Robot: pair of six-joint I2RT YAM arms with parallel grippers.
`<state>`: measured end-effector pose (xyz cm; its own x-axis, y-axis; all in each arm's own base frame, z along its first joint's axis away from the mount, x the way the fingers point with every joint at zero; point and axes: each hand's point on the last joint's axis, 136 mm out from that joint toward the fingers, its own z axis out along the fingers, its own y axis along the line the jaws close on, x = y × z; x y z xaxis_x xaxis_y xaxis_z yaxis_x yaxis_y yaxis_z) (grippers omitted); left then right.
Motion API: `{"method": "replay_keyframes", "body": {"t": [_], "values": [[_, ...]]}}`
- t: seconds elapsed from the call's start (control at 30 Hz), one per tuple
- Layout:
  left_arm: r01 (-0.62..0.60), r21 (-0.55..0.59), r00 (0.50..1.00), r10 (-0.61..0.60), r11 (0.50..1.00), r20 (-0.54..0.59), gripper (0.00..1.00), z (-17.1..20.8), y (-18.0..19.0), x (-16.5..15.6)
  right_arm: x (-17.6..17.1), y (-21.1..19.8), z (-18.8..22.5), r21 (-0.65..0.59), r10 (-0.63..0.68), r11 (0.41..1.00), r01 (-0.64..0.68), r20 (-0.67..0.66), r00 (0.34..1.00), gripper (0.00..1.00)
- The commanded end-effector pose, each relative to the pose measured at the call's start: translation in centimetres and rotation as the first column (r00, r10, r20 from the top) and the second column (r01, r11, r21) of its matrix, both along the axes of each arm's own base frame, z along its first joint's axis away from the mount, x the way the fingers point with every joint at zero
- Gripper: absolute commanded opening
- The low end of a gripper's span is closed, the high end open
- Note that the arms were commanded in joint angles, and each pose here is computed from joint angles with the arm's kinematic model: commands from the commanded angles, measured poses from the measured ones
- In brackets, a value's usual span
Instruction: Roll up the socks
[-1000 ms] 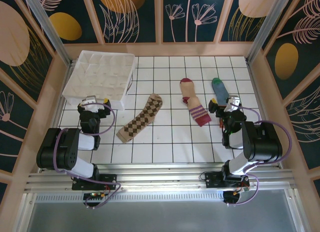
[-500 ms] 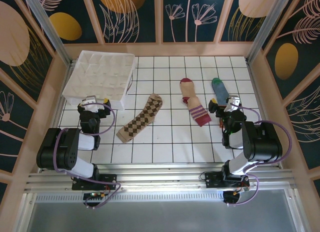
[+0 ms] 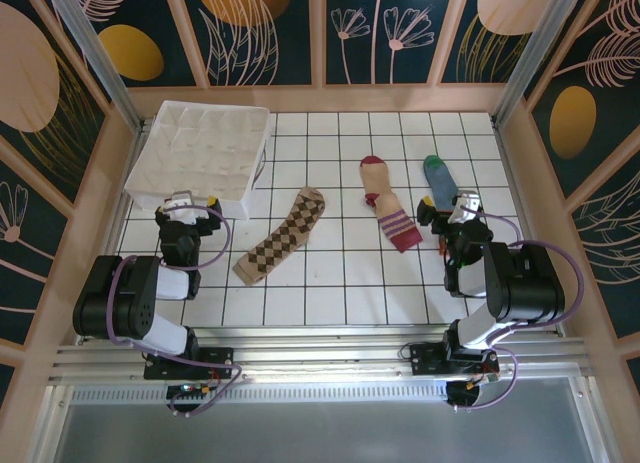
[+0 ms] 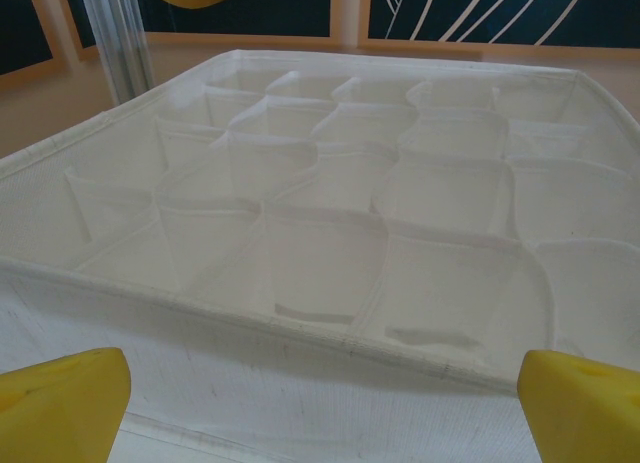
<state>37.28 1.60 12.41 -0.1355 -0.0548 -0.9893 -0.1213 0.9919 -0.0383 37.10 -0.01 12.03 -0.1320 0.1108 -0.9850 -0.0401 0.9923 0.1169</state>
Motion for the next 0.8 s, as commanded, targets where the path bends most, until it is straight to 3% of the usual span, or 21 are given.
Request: {"method": "replay_keyframes", "body": {"t": [0.0, 0.13, 0.3, 0.5, 0.6, 0.77], "values": [[-0.016, -0.017, 0.999, 0.017, 1.000, 0.045, 0.99, 1.5, 0.4, 0.6, 0.4, -0.5, 0.6, 0.012, -0.016, 1.000, 0.016, 0.023, 1.000, 0.99], [-0.051, -0.013, 0.998, 0.050, 0.999, -0.024, 0.99, 2.4, 0.9, 1.7, 0.1, -0.5, 0.8, 0.017, -0.006, 1.000, 0.006, 0.036, 0.999, 0.99], [-0.009, -0.007, 1.000, 0.008, 1.000, -0.015, 0.99, 4.2, 0.3, 0.9, -0.8, -0.5, 2.1, 0.023, 0.003, 1.000, -0.005, 0.083, 0.997, 0.99], [-0.017, -0.084, 0.992, 0.006, 0.996, -0.128, 0.99, 4.9, 0.0, -0.1, 0.6, -0.2, 3.7, 0.034, 0.033, 0.999, -0.034, 0.011, 0.999, 0.99], [-0.063, -0.124, 0.982, 0.039, 0.990, -0.184, 0.99, 4.5, 0.5, -1.2, 2.0, -0.8, 4.3, 0.178, 0.012, 0.984, 0.005, -0.090, 0.996, 0.99], [-0.085, -0.226, 0.959, 0.018, 0.970, -0.283, 0.96, 3.2, -0.2, -3.1, 3.2, 0.7, 4.3, 0.346, 0.185, 0.933, -0.099, -0.227, 0.956, 0.99]]}}
